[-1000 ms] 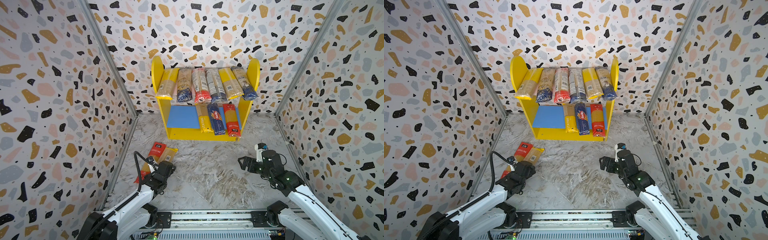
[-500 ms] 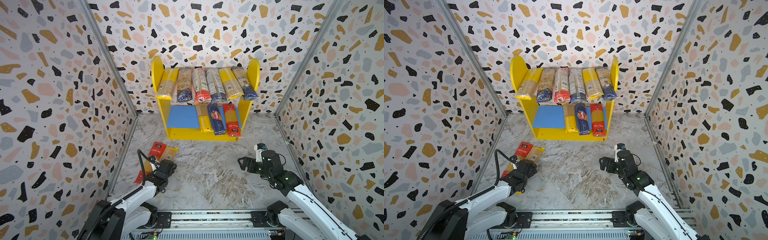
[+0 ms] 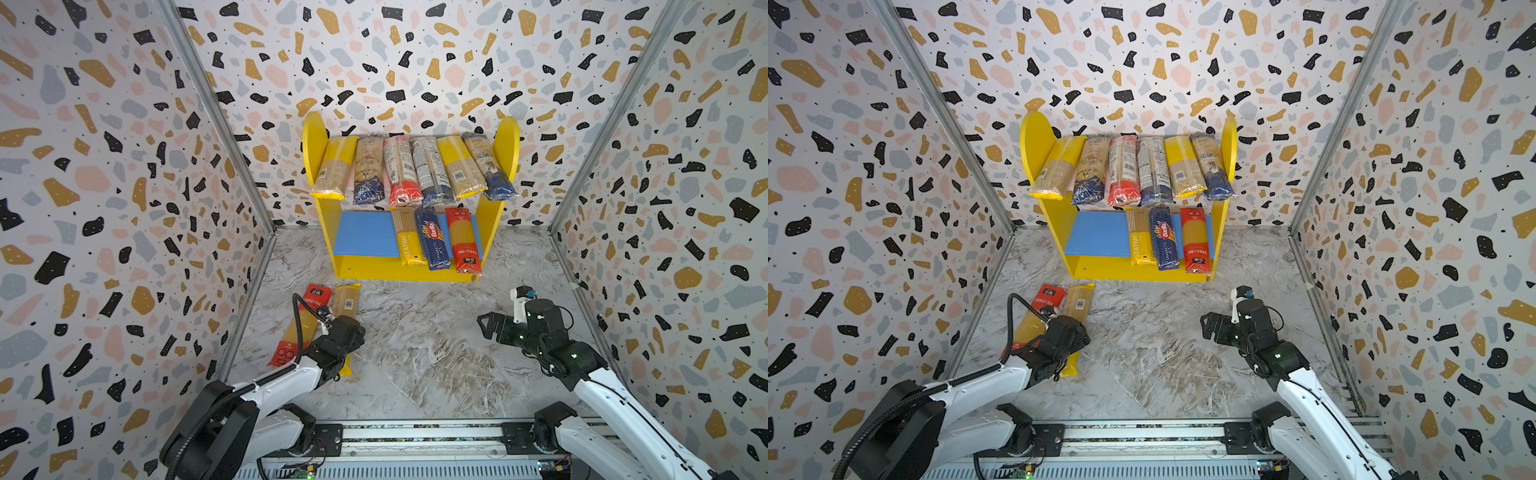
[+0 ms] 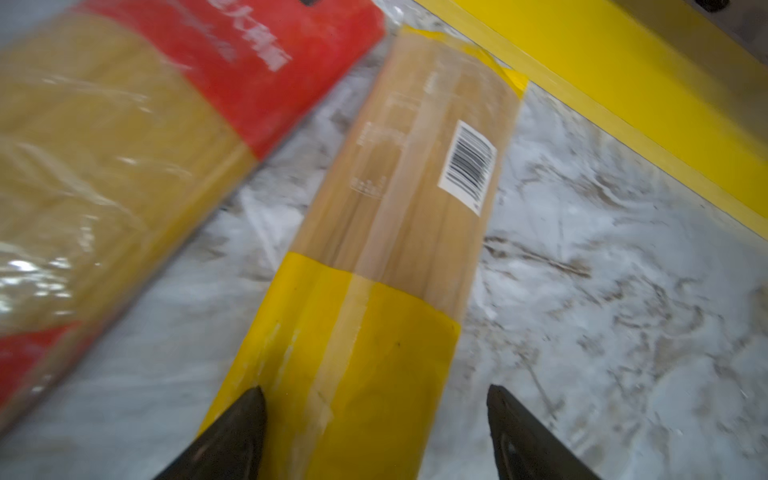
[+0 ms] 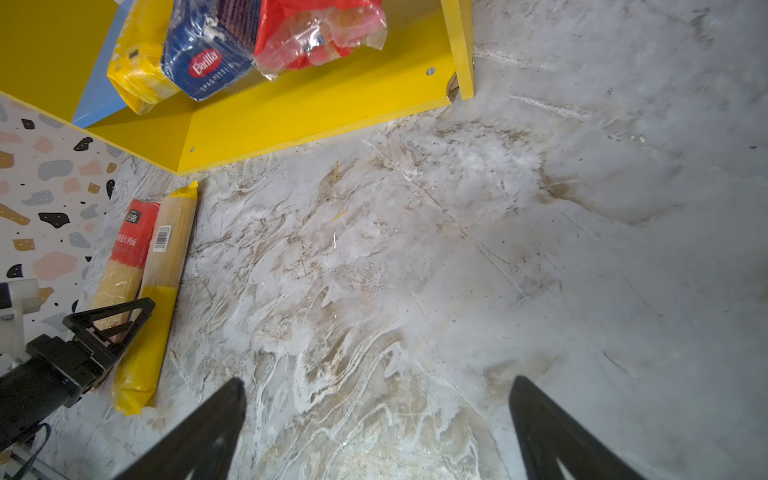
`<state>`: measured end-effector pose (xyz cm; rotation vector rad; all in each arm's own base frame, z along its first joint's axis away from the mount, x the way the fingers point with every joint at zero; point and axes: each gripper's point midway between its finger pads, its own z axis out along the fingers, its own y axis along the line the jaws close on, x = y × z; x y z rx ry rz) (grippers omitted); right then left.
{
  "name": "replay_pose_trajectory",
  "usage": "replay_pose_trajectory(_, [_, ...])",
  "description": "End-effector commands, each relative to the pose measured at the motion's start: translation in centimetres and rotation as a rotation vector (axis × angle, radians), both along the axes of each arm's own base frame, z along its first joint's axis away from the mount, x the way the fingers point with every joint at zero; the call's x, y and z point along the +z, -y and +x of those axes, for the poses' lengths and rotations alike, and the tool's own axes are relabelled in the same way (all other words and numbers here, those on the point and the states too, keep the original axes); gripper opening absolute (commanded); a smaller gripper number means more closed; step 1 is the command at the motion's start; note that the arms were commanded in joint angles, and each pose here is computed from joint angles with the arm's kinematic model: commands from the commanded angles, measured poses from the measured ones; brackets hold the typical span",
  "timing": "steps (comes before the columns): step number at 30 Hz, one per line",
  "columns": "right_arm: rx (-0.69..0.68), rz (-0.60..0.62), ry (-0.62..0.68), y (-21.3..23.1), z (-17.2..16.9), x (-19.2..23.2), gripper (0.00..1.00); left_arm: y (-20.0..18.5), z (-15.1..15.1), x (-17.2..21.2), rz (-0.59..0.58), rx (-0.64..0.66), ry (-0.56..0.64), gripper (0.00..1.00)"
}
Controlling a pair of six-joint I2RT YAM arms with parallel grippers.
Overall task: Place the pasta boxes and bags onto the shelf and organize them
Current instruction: 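Lower the left gripper onto the tan bag with yellow band, then close the left gripper on the tan bag's yellow end and lift it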
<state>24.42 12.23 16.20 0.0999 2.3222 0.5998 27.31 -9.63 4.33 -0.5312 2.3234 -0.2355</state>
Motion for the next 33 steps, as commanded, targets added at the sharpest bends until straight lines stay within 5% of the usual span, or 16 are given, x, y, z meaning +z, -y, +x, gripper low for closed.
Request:
replay_pose_trajectory(1, [0.01,0.006,0.03,-0.2,0.4,0.9,0.99,2.2,0.2,1.5,-0.032,-0.047,0.007,0.83])
replay_pose_trajectory(13, [0.019,0.005,0.034,-0.2,0.2,1.1,0.99,-1.2,-0.8,2.0,0.111,0.035,0.031,0.97])
replay_pose_trajectory(33, [0.016,-0.011,0.041,0.3,0.1,1.4,0.99,0.8,-1.3,-3.5,0.133,-0.039,-0.067,0.94])
